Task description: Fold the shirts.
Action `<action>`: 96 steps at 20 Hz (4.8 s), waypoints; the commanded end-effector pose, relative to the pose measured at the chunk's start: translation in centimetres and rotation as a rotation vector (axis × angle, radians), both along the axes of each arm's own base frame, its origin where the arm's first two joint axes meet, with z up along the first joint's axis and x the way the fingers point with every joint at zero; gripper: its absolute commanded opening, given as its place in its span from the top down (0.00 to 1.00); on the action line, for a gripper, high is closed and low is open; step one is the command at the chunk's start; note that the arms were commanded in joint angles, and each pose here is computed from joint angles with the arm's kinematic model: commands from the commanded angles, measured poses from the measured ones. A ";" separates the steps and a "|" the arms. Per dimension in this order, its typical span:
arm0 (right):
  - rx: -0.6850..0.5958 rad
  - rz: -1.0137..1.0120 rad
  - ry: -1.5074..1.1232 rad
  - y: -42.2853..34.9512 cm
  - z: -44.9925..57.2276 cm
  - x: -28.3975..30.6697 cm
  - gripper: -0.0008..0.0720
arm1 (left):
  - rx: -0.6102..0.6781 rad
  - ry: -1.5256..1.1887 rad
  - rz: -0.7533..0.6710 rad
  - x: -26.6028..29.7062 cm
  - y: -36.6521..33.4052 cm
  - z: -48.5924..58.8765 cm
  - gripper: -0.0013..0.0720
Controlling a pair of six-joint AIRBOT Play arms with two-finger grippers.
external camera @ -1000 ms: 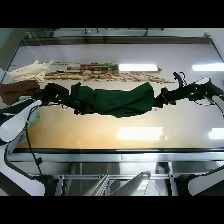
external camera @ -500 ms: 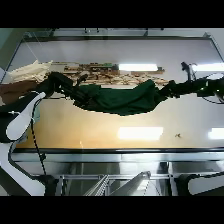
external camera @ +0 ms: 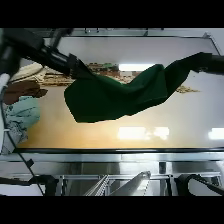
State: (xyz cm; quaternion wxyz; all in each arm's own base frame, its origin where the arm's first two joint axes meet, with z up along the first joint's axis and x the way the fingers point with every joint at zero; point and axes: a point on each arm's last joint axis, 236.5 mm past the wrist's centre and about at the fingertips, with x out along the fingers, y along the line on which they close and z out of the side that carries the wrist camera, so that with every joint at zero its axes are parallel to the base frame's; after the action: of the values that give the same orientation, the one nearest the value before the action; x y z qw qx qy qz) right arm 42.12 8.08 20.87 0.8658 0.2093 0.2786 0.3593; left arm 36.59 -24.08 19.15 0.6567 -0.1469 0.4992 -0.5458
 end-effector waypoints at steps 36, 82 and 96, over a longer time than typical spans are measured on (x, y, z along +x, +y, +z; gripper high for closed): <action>-0.094 -0.228 0.574 -6.7 -25.7 7.0 0.36 | 0.153 0.552 0.183 -0.1 9.4 -17.1 0.01; -0.049 -0.013 0.880 -1.6 -27.1 -5.5 0.30 | 0.483 0.616 0.549 -13.5 16.3 -27.6 0.02; -0.145 0.087 0.894 4.8 -30.5 -8.3 0.30 | 0.207 0.713 0.587 -9.5 12.1 -31.8 0.88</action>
State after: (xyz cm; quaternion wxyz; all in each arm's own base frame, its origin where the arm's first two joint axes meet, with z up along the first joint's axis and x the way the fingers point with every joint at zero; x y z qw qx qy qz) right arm 34.53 12.54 -9.34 0.6639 0.2712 0.6514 0.2478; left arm 26.53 -11.60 -12.39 0.5819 -0.3802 0.6918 -0.1957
